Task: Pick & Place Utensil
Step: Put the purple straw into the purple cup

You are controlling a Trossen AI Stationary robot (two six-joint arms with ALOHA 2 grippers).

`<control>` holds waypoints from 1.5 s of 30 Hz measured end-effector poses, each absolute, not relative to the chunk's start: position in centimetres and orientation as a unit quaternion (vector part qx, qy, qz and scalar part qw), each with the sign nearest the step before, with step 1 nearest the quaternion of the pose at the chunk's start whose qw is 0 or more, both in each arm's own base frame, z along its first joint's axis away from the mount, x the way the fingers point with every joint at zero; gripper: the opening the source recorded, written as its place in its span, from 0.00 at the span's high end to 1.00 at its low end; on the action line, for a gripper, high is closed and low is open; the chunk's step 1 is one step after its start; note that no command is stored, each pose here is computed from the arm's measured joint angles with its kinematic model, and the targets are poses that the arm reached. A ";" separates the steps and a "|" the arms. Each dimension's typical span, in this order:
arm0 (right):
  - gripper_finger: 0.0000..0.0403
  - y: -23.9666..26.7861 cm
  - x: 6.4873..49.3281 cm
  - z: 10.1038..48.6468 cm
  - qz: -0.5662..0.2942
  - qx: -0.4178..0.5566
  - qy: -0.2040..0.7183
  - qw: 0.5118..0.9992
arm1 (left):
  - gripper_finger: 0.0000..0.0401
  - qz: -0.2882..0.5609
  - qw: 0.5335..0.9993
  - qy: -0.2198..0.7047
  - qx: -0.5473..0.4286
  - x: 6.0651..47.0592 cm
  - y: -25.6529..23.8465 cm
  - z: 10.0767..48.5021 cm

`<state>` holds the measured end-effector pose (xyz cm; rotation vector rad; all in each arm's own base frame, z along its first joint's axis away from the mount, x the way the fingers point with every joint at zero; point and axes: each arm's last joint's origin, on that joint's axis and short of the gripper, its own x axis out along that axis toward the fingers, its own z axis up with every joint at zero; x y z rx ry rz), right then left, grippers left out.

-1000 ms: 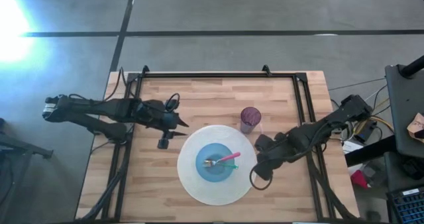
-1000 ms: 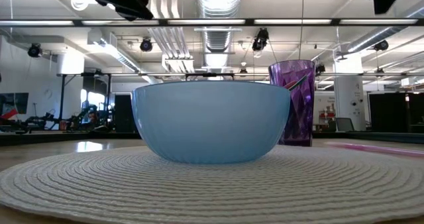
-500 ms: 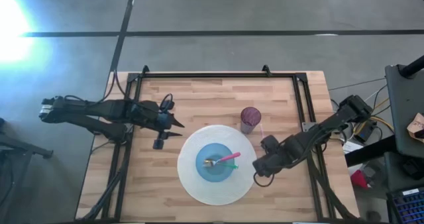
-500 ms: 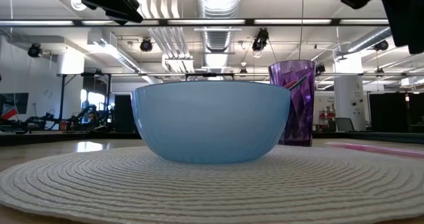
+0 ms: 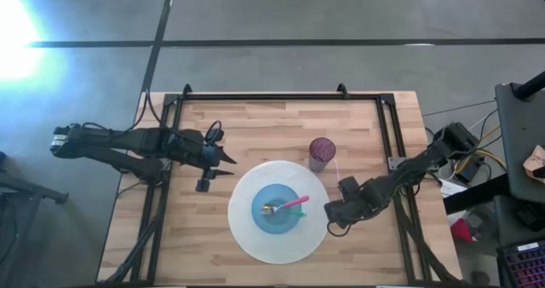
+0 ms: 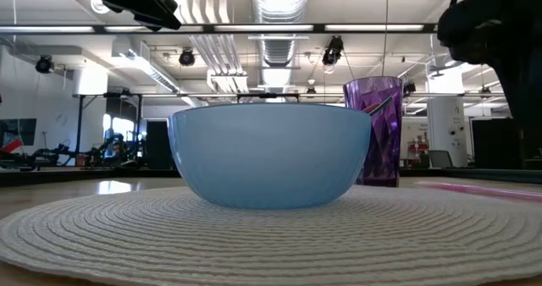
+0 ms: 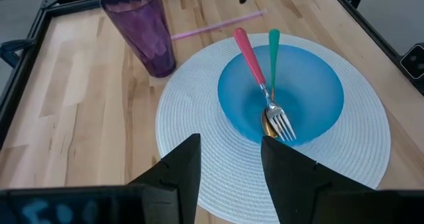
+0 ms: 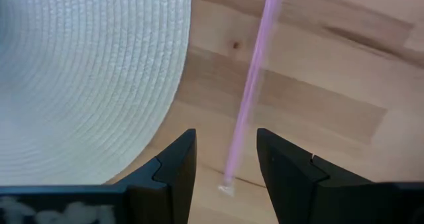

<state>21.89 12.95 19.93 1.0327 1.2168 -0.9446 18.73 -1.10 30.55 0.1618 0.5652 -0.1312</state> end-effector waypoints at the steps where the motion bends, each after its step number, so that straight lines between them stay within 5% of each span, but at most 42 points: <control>1: 0.62 12.9 21.9 19.7 -0.407 0.448 0.524 0.600 | 0.62 -0.065 0.955 0.279 0.080 18.7 -1.1 30.5; 26: 0.64 13.9 23.3 14.8 -0.443 0.407 0.570 0.560 | 0.62 -0.064 0.955 0.279 0.078 18.7 -1.1 30.5; 45: 0.75 13.8 22.9 13.7 -0.437 0.418 0.594 0.531 | 0.62 -0.064 0.955 0.279 0.078 18.7 -1.1 30.5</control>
